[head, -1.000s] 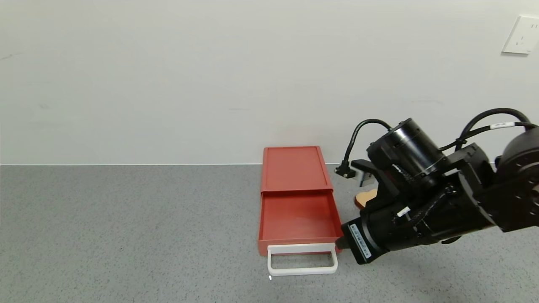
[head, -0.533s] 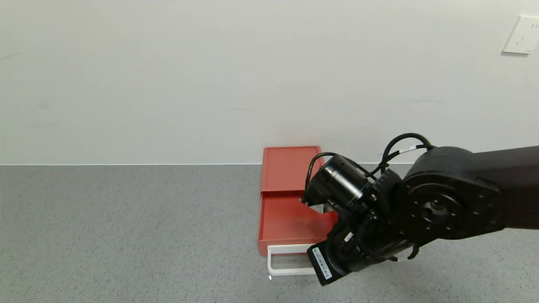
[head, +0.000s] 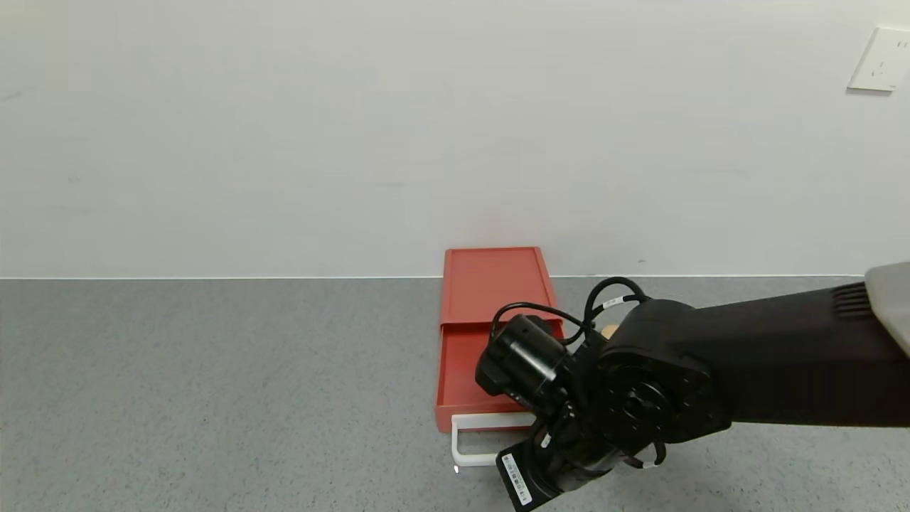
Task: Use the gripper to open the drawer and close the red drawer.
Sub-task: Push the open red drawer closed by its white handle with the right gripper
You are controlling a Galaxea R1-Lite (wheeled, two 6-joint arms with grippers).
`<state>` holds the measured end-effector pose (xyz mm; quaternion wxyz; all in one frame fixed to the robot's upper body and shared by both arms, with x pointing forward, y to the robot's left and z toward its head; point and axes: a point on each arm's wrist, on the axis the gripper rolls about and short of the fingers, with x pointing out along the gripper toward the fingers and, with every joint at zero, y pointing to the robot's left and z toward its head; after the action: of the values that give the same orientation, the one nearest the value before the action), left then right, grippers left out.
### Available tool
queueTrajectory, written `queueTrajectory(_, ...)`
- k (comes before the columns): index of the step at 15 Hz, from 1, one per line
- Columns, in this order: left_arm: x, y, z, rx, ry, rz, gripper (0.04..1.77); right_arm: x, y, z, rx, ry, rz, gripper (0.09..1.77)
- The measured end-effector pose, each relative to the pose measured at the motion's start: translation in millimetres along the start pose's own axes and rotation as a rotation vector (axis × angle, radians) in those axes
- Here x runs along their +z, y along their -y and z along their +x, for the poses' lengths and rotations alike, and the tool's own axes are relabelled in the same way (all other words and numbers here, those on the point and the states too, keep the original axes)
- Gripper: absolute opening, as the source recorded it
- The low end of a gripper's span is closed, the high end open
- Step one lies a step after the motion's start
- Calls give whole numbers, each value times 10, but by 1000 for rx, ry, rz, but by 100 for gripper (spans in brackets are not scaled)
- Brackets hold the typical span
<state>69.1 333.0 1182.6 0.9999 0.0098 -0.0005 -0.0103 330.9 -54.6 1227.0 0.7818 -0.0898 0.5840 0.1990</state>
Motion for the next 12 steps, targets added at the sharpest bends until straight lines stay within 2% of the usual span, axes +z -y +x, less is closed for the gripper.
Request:
queueTrajectory(2,-1,0,0,0,0,0,172,-1,-36,72,-29,1,-9,11)
queueTrajectory(6,0,0,0,1,0,0,172,53,-104,165,-24,34,13,11)
queueTrajectory(8,-1,0,0,1,0,0,172,82,-120,210,-51,57,29,11)
queueTrajectory(12,-1,0,0,1,0,0,172,123,-140,236,-53,70,31,11)
